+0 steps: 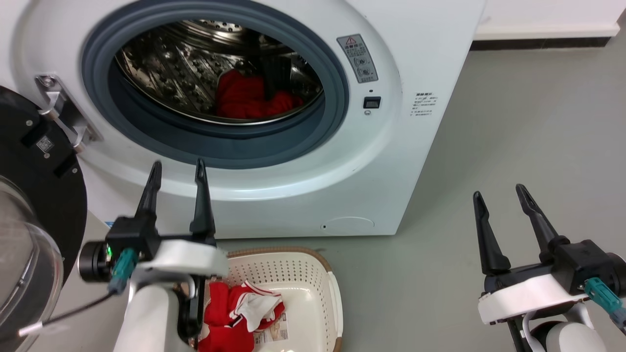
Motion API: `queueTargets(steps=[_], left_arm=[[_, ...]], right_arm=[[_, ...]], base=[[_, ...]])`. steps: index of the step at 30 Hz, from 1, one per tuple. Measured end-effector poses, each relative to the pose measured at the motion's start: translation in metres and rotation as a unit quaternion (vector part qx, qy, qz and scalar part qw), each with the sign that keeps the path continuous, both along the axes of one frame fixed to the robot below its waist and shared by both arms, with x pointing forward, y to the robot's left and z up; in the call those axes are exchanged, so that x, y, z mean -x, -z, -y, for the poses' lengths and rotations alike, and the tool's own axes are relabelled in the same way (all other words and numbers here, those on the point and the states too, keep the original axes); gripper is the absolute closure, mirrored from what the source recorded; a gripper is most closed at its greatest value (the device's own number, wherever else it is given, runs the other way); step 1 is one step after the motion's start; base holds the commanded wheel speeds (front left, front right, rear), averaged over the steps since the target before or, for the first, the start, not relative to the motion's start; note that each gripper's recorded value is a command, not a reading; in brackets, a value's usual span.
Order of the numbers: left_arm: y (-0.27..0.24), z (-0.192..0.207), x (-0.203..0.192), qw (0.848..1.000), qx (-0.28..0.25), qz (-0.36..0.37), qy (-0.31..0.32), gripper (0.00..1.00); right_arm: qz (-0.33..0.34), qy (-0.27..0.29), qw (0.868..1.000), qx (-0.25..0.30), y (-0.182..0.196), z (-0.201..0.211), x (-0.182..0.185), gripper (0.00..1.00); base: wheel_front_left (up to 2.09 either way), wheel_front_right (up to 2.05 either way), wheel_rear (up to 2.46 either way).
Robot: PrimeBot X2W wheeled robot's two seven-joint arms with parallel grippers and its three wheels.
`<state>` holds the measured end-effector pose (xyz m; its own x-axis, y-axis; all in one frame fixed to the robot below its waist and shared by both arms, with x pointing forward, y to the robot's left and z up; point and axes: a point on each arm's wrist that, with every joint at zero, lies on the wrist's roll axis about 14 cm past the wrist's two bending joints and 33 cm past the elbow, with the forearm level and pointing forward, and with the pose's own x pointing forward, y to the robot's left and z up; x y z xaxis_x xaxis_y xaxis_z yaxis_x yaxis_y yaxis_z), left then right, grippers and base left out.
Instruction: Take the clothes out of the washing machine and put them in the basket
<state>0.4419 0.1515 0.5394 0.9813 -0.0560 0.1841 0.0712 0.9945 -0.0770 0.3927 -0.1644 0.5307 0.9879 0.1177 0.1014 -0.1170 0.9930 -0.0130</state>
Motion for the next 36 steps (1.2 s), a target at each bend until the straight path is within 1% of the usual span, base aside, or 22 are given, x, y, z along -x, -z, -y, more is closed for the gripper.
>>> queueTargets(steps=[5, 12, 16, 22, 29, 34, 35, 36], left_arm=[[-0.001, 0.008, -0.028, 1.000, 0.001, 0.001, 0.011, 0.00], [0.025, 0.015, -0.084, 0.999, -0.017, -0.037, 0.030, 0.00], [0.046, 0.014, -0.120, 0.997, -0.029, -0.063, 0.037, 0.00], [0.077, 0.024, -0.172, 0.992, -0.049, -0.099, 0.055, 0.00], [0.112, 0.043, -0.222, 0.982, -0.085, -0.144, 0.082, 0.00], [0.133, 0.047, -0.254, 0.973, -0.108, -0.184, 0.088, 0.00], [0.136, 0.046, -0.261, 0.970, -0.113, -0.194, 0.087, 0.00], [0.149, 0.045, -0.278, 0.962, -0.121, -0.229, 0.086, 0.00]], right_arm=[[-0.005, -0.005, 1.000, -0.001, 0.003, -0.004, -0.005, 0.00], [-0.011, -0.012, 1.000, -0.013, 0.012, -0.007, -0.022, 0.00], [-0.020, -0.012, 0.999, -0.023, 0.025, -0.007, -0.035, 0.00], [-0.051, -0.003, 0.998, -0.033, 0.056, -0.001, -0.046, 0.00], [-0.077, 0.009, 0.996, -0.039, 0.085, 0.009, -0.056, 0.00], [-0.096, 0.015, 0.994, -0.049, 0.101, 0.013, -0.058, 0.00], [-0.100, 0.016, 0.994, -0.050, 0.104, 0.014, -0.058, 0.00], [-0.115, 0.017, 0.992, -0.054, 0.115, 0.015, -0.056, 0.00]], base=[[0.00, 0.00, 0.00], [0.00, 0.00, 0.00], [0.00, 0.00, 0.00], [0.00, 0.00, 0.00], [0.00, 0.00, 0.00], [0.00, 0.00, 0.00], [0.00, 0.00, 0.00], [0.00, 0.00, 0.00]])
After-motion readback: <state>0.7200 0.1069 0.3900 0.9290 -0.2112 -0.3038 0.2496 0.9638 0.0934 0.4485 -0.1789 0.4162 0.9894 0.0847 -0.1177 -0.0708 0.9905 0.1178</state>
